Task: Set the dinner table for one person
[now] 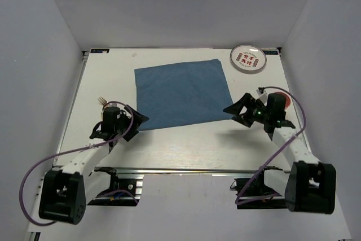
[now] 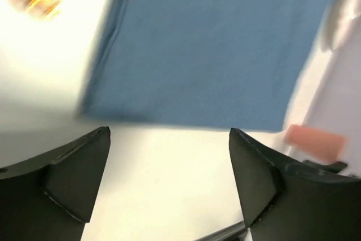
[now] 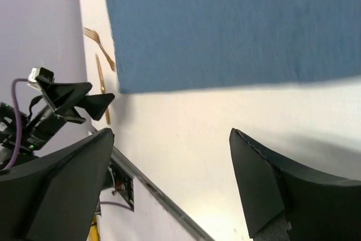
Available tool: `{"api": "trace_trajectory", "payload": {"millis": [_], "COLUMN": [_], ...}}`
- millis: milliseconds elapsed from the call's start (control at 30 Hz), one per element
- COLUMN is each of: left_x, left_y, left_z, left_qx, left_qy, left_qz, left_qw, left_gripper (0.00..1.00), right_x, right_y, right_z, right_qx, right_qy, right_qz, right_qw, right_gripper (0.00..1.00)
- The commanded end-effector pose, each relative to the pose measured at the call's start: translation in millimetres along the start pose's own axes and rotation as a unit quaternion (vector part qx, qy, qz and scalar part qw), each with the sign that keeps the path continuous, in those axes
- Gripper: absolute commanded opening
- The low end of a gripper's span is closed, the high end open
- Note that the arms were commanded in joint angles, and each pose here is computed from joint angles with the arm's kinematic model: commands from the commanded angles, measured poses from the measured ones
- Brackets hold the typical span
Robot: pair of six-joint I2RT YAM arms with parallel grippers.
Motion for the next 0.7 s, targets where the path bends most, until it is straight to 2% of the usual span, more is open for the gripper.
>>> {"api": "trace_trajectory", "payload": {"millis": [0,100,133,167,267,300,333,367,433,567,667], "left_x": [31,50,57,59,49,44,29,28,17,24,38], "left_y": [7,-1,-13,-19,-46,-52,-52,-70,-73,-91,-89], "left_z": [6,1,-7,-11,-25,-28,-30,-37,-39,-57,-62], "left_qx": [-0.021,-0.042,-0.052,-0.057,-0.078,-0.085,-0.083,-0.089,-0.108,-0.151,-0.181], "left_qy": [-0.009,-0.04,-0.068,-0.075,-0.06,-0.048,-0.022,-0.014,0.009,0.004,-0.007], "left_qz": [-0.028,-0.028,-0.015,-0.01,-0.002,-0.007,-0.027,-0.011,-0.033,-0.092,-0.131], "left_qw": [0.999,0.998,0.996,0.995,0.995,0.995,0.996,0.996,0.994,0.984,0.975], "left_gripper": [0.98,0.98,0.98,0.98,0.98,0.98,0.98,0.98,0.98,0.98,0.98], "right_x": [11,12,11,-1,-25,-29,-38,-41,-48,-59,-65], "right_y": [6,9,9,6,8,19,10,7,10,6,-1], "right_z": [4,0,-5,-3,-29,-53,-57,-68,-94,-130,-147], "right_qx": [0.056,0.077,0.094,0.092,0.114,0.125,0.106,0.094,0.068,-0.028,-0.076], "right_qy": [-0.061,-0.055,-0.055,-0.025,0.002,-0.016,0.0,-0.017,-0.045,-0.119,-0.145], "right_qz": [-0.007,0.009,0.017,0.034,0.085,0.096,0.127,0.156,0.197,0.27,0.312], "right_qw": [0.997,0.995,0.994,0.995,0.99,0.987,0.986,0.983,0.977,0.955,0.936], "right_gripper": [0.89,0.89,0.89,0.89,0.89,0.89,0.89,0.89,0.89,0.89,0.89]}}
Point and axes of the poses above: each gripper's point midway between its finger pads, its own x axis back along the fingers, its own y axis along the line the jaws close on, z = x × y, the point moved 9 cm from there along x, back along the fingers, and after that the axes turned 6 degrees about x, right-handed, at the moved point
